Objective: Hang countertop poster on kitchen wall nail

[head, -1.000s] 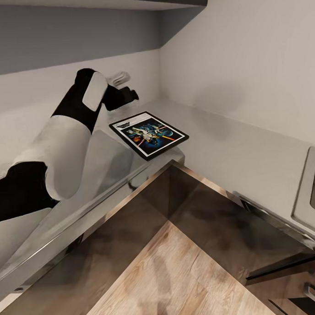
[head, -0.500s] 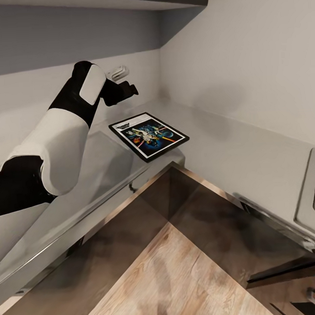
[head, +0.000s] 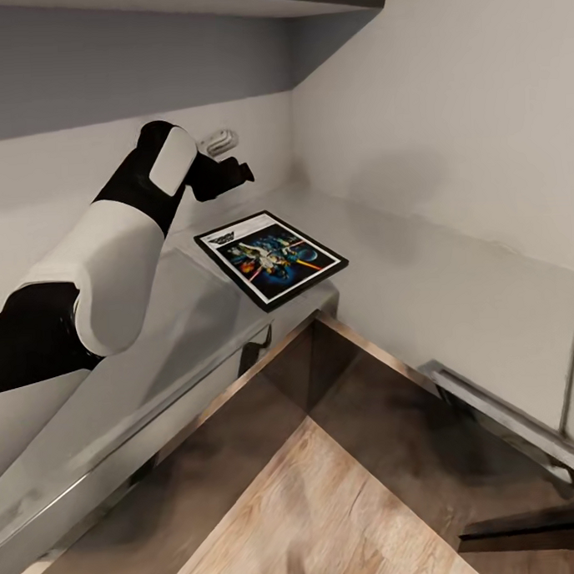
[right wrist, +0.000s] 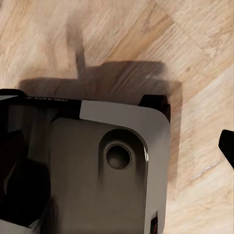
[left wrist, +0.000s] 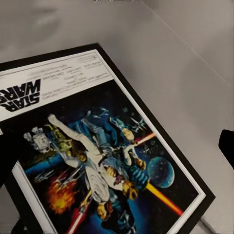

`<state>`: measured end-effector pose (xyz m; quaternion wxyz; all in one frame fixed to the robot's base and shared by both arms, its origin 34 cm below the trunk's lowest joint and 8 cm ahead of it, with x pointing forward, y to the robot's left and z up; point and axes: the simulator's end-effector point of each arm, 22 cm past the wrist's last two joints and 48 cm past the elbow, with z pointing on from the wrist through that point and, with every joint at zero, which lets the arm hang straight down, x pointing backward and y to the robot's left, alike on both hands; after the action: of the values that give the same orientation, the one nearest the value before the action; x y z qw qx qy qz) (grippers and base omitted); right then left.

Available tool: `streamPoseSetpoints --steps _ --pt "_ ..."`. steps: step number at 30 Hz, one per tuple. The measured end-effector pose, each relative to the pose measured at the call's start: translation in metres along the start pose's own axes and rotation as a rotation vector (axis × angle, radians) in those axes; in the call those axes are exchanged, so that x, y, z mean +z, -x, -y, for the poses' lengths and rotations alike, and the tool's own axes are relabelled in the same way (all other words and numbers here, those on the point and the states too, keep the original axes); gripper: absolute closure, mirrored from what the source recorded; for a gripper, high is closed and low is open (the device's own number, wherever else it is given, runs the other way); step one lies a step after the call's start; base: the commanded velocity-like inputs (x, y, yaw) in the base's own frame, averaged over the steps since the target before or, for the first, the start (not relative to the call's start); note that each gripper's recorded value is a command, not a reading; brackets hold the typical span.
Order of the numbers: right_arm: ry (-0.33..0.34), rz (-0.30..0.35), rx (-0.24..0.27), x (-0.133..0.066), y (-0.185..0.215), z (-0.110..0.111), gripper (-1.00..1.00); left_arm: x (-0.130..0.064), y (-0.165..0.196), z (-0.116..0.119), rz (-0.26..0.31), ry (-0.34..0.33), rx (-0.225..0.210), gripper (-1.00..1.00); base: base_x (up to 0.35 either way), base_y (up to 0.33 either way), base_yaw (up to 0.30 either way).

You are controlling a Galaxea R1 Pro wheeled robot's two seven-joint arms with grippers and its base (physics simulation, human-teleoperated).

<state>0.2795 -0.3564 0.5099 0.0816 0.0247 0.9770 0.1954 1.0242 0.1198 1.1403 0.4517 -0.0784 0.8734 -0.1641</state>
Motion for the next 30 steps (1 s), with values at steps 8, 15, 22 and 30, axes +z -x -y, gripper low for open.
streamPoseSetpoints --steps 8,15,22,30 --pt "0.0 0.0 0.0 0.0 0.0 0.0 -1.0 0.008 -0.009 -0.005 -0.008 0.011 -0.012 -1.0 0.07 0.003 0.0" --pt "0.0 0.0 0.0 0.0 0.0 0.0 -1.0 0.01 -0.011 -0.006 -0.013 0.013 -0.015 -1.0 0.121 0.071 0.0" --pt "0.0 0.0 0.0 0.0 0.0 0.0 -1.0 0.016 -0.023 -0.01 -0.038 0.023 -0.019 -1.0 0.03 0.019 0.0" --pt "-0.028 -0.001 -0.001 0.0 0.0 0.006 -1.0 0.026 -0.026 -0.017 -0.004 0.042 -0.044 -1.0 0.05 0.002 0.0"
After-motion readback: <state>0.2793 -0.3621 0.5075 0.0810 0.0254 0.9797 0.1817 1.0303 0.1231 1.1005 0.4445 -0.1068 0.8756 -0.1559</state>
